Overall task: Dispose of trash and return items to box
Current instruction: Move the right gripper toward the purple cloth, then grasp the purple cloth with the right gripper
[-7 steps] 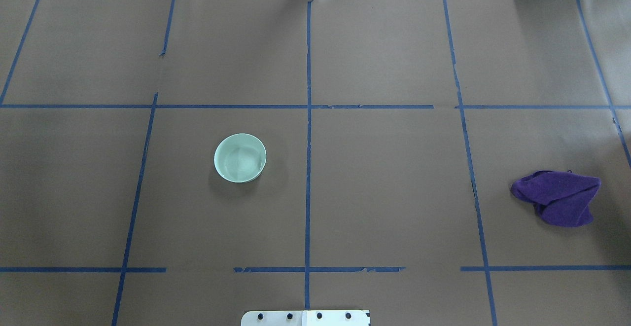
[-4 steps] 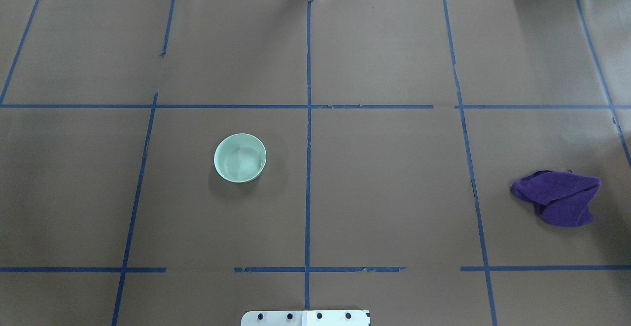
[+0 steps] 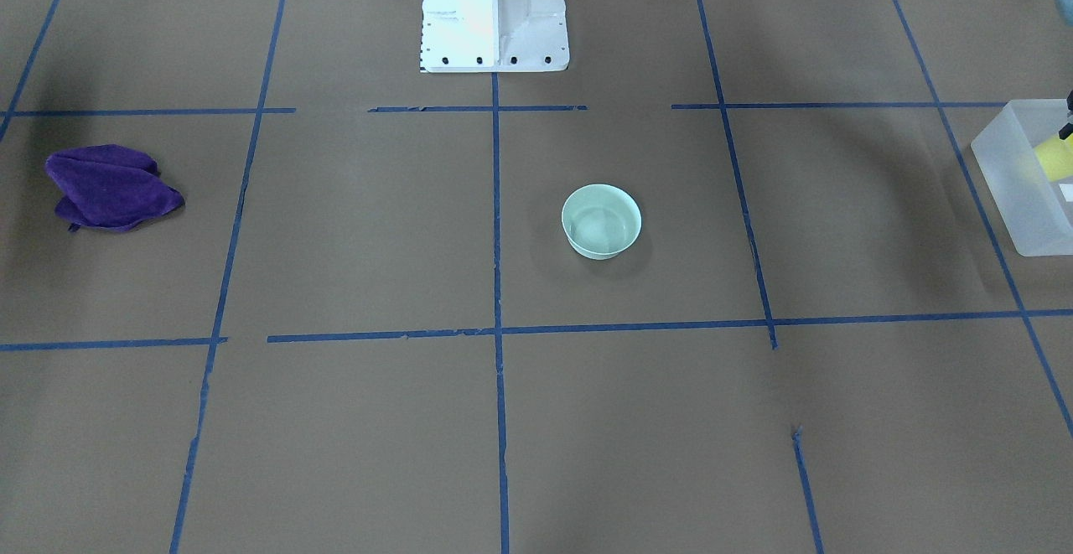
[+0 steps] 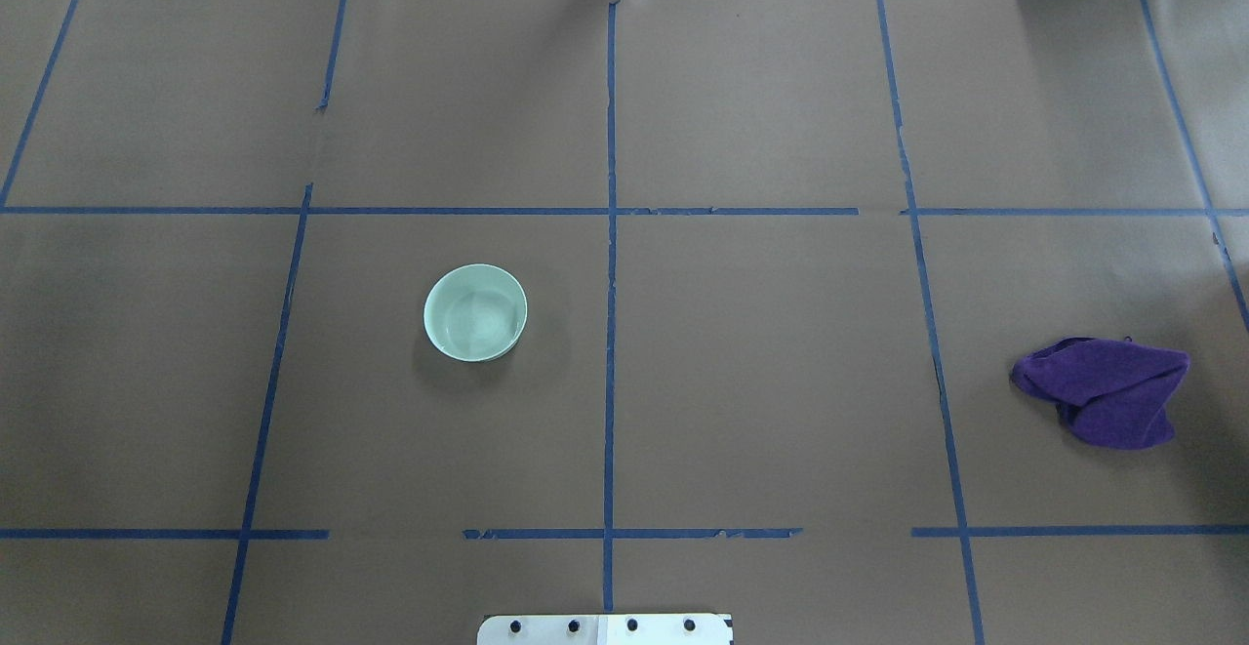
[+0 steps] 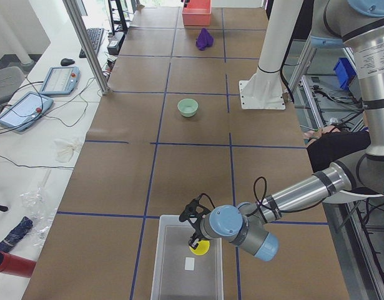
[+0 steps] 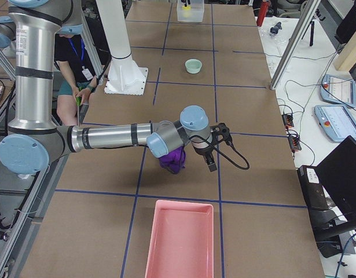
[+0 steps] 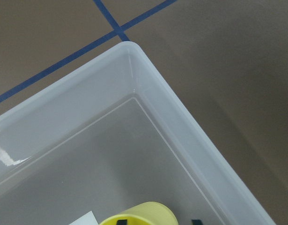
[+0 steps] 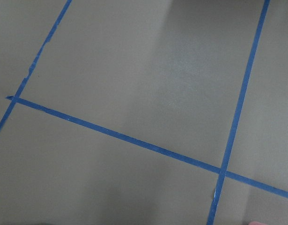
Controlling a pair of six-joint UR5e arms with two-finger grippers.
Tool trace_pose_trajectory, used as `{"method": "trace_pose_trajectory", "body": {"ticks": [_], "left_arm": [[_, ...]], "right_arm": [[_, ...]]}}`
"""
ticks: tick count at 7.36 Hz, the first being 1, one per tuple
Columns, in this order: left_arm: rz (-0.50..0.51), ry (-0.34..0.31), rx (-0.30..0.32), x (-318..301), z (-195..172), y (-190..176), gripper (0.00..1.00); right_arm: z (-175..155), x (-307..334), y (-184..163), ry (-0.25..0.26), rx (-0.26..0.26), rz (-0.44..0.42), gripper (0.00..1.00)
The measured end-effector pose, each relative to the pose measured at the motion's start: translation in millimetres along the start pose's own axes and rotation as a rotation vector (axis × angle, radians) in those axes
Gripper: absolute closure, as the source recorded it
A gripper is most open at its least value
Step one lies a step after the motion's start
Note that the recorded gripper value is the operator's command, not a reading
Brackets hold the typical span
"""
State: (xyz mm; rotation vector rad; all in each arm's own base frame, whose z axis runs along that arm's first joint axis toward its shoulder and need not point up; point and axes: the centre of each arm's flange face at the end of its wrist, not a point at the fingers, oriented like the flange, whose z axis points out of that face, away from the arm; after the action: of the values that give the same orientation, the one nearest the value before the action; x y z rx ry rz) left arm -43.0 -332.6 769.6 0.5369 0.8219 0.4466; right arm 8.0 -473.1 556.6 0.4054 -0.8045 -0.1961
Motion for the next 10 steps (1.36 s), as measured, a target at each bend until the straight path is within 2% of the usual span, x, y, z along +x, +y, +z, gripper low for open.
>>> {"method": "trace_pose_trajectory", "body": {"ticks": [1,3,5,6,7,8,9,10], "left_arm": [[0.008,-0.002,0.01,2,-2,-7,0.0],[0.021,-0.006,0.042,11,-17,-47,0.0],[0.011,-0.009,0.054,17,-32,-103,0.0],[0.014,-0.01,0.058,17,-35,-122,0.0],[0.019,-0.01,0.063,17,-37,-133,0.0],[0.024,-0.012,0.068,17,-39,-141,0.0],[0.028,-0.012,0.071,18,-40,-145,0.0],[0.032,-0.012,0.075,18,-40,-148,0.0]], "right_arm": [[0,-2,-1,-0.002,0.001,-0.003,0.0],[0,-19,-9,-0.034,0.023,-0.016,0.0],[20,-67,-14,-0.11,0.052,0.036,0.0],[39,-94,-8,-0.127,0.041,0.04,0.0],[58,-116,10,-0.116,0.011,0.024,0.01],[74,-128,40,-0.084,-0.029,0.001,0.11],[86,-134,69,-0.053,-0.072,-0.021,0.45],[97,-136,93,-0.029,-0.113,-0.044,0.95]]}}
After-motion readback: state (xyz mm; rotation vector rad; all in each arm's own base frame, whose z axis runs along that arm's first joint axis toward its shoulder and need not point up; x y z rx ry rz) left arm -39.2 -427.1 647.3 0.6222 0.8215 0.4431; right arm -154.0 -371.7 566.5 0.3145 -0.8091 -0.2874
